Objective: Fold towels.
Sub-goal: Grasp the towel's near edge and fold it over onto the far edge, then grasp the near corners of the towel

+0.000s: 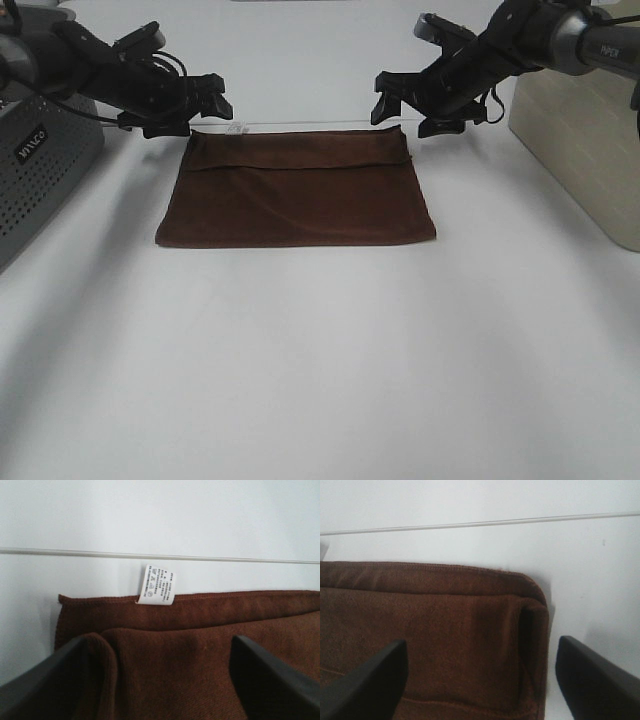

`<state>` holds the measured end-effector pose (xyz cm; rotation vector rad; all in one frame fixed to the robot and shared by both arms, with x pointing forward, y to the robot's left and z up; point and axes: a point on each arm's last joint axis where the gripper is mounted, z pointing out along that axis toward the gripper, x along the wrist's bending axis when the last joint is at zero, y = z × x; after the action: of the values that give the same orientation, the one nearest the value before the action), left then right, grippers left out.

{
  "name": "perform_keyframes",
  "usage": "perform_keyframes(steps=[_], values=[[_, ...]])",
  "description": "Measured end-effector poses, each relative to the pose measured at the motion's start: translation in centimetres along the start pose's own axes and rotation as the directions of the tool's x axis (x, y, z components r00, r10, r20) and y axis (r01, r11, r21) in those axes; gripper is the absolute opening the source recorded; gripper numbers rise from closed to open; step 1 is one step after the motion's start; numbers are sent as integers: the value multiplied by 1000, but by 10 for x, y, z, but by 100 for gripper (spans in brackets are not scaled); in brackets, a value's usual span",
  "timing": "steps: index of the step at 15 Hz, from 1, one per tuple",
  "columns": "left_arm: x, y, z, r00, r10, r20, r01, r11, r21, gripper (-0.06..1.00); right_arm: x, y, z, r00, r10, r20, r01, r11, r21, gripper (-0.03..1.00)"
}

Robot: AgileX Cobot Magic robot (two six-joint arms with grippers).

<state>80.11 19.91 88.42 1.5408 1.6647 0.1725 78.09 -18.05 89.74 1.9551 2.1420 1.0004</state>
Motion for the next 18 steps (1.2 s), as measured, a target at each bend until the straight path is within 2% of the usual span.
perform_keyframes(steps=[2, 5, 8, 10, 13, 15, 18], values=[[0, -1, 0, 1000, 2, 1, -2, 1000, 10, 83, 5, 3, -10, 1000, -15, -5, 15, 1000, 15, 81], [3, -4, -5, 997, 74, -20, -72, 993, 92, 84, 16, 7, -36, 998, -56, -20, 58, 996, 74, 82], [-3, 5, -23, 998, 35, -45, -29, 991, 129, 84, 21, 5, -51, 996, -87, -17, 89, 985, 148, 82], [-10, 6, -35, 999, -9, -53, 19, 980, 196, 84, 23, 1, -59, 995, -97, -24, 100, 971, 218, 82], [-11, -7, -43, 992, -87, -96, 115, 929, 353, 84, 28, -7, -72, 997, -67, -38, 76, 941, 329, 82], [-18, -5, -56, 992, -74, -106, 111, 912, 395, 84, 30, -12, -76, 999, -37, -38, 49, 920, 389, 82], [-32, 1, -90, 992, -48, -121, 92, 919, 384, 83, 31, -10, -80, 1000, 3, -20, 5, 922, 386, 82]])
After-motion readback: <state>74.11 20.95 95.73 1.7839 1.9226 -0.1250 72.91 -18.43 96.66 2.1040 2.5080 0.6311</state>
